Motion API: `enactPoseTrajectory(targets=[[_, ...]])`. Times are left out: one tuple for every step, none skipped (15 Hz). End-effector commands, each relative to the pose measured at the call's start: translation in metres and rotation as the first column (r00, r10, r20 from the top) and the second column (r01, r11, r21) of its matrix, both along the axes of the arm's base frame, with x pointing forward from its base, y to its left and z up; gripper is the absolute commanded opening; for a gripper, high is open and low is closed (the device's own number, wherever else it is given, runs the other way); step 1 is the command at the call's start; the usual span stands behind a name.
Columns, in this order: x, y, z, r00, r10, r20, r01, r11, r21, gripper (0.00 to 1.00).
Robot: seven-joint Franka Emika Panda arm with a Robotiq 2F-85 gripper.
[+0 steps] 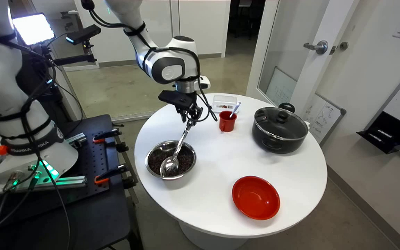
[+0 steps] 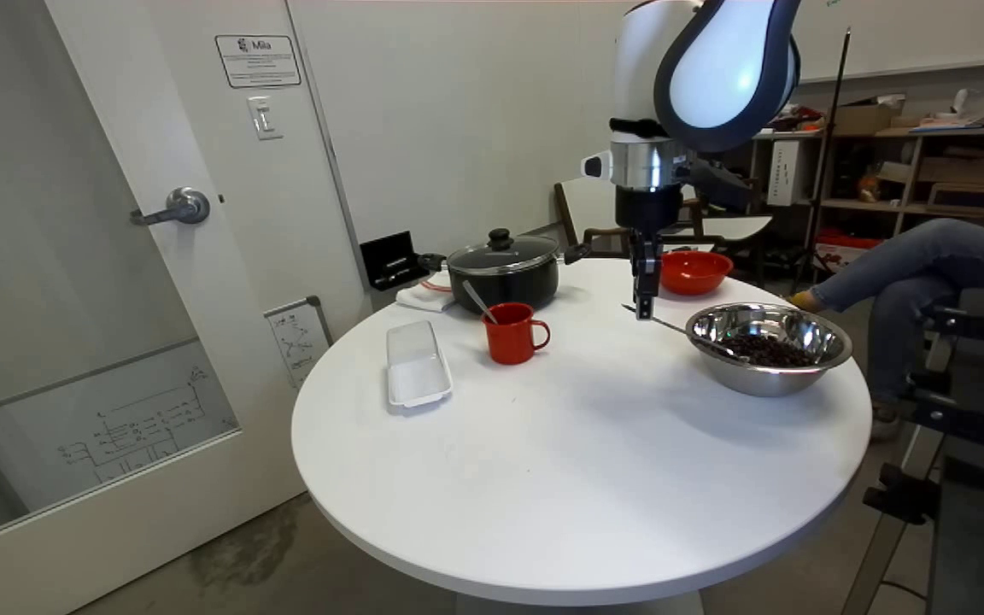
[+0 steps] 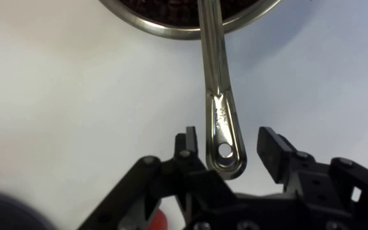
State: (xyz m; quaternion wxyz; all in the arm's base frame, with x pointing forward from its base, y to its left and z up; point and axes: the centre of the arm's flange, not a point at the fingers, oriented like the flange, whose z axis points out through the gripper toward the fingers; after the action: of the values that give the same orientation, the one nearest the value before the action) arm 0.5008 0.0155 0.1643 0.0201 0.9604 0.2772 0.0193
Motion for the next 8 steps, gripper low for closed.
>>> enactPoseTrajectory(targets=[[0.001, 0.000, 0.003, 1.000, -0.003, 0.016, 0.003, 1.000, -0.011, 0.78], [0.001, 0.000, 0.003, 1.000, -0.003, 0.015, 0.003, 1.000, -0.011, 0.81], [0.001, -0.001, 0.002, 1.000, -0.004, 0.015, 0.004, 1.000, -0.010, 0.84], [0.001, -0.001, 0.001, 1.000, -0.005, 0.017, 0.005, 1.000, -0.011, 0.87], [0.001, 0.000, -0.001, 1.000, -0.010, 0.020, 0.010, 1.000, -0.017, 0.86], [0.000, 0.003, -0.006, 0.999, -0.022, 0.033, 0.023, 0.999, -0.046, 0.86], [-0.001, 0.006, -0.009, 0.998, -0.027, 0.052, 0.031, 0.996, -0.084, 0.85], [-0.002, 0.008, -0.012, 0.996, -0.031, 0.083, 0.042, 0.990, -0.133, 0.83]])
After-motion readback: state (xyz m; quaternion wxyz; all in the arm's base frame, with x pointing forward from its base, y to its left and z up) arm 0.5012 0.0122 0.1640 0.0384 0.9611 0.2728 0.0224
